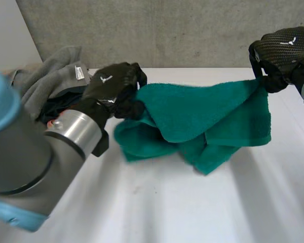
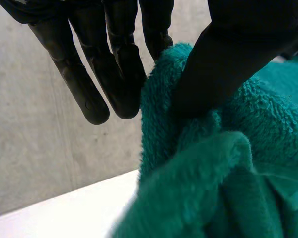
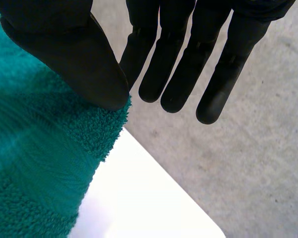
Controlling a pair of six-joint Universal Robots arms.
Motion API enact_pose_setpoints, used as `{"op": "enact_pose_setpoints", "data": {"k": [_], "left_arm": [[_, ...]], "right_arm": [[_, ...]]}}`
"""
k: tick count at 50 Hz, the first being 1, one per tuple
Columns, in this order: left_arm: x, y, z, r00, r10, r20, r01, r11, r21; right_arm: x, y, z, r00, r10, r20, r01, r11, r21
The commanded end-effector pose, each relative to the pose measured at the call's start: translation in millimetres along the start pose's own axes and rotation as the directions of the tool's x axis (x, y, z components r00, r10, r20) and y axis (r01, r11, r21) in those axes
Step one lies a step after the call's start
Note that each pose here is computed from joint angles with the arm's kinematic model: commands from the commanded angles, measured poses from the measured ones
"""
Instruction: Fold the laundry.
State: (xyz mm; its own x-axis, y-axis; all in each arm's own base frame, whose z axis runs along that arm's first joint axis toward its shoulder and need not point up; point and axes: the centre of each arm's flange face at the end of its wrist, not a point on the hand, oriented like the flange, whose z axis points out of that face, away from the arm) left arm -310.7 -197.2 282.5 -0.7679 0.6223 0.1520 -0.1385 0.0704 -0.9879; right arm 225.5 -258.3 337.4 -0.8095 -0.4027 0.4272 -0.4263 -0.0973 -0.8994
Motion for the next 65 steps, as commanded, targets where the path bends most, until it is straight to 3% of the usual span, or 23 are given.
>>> {"op": "enact_pose_setpoints", "data": {"k": [1,6,12,19,22,30,39,51,59,65], "left_arm": [[2.9,31.9,0.5,0.998,0.052,-0.025,-0.055,0.99,-0.128],[-3.7,75.9,27.5,0.988,0.15,-0.03,-0.152,0.962,-0.225],[-14.2,111.7,64.4,0.975,0.222,-0.023,-0.22,0.938,-0.269],[-13.7,115.0,63.7,0.973,0.229,-0.016,-0.223,0.927,-0.3],[-9.9,86.5,52.1,0.973,0.232,-0.011,-0.226,0.933,-0.279],[-27.5,33.6,3.2,0.968,0.235,0.083,-0.208,0.946,-0.25],[-66.2,39.2,-45.0,0.949,0.232,0.214,-0.156,0.935,-0.319],[-88.0,106.2,-46.8,0.951,0.209,0.226,-0.064,0.852,-0.52],[-93.3,121.9,-30.8,0.976,0.141,0.169,-0.032,0.851,-0.525],[-100.1,126.4,-17.7,0.975,0.138,0.173,-0.027,0.851,-0.524]], "right_arm": [[-14.1,35.2,41.7,0.999,0.004,0.052,0.001,0.996,-0.094],[-28.5,72.7,74.2,0.997,0.014,0.076,-0.003,0.989,-0.145],[-66.4,100.3,99.6,0.993,0.014,0.115,-0.003,0.995,-0.099],[-71.6,102.1,98.0,0.993,0.034,0.115,-0.023,0.995,-0.096],[-64.3,94.3,91.6,0.993,0.066,0.101,-0.057,0.994,-0.092],[-4.1,100.6,60.4,0.99,0.137,-0.014,-0.136,0.96,-0.246],[-23.2,135.9,36.4,0.978,0.206,0.031,-0.178,0.902,-0.394],[-62.9,157.9,25.1,0.967,0.116,0.228,-0.063,0.972,-0.226],[-75.7,160.7,22.0,0.958,0.099,0.268,-0.048,0.981,-0.19],[-84.1,163.1,25.7,0.958,0.086,0.275,-0.042,0.986,-0.16]]}}
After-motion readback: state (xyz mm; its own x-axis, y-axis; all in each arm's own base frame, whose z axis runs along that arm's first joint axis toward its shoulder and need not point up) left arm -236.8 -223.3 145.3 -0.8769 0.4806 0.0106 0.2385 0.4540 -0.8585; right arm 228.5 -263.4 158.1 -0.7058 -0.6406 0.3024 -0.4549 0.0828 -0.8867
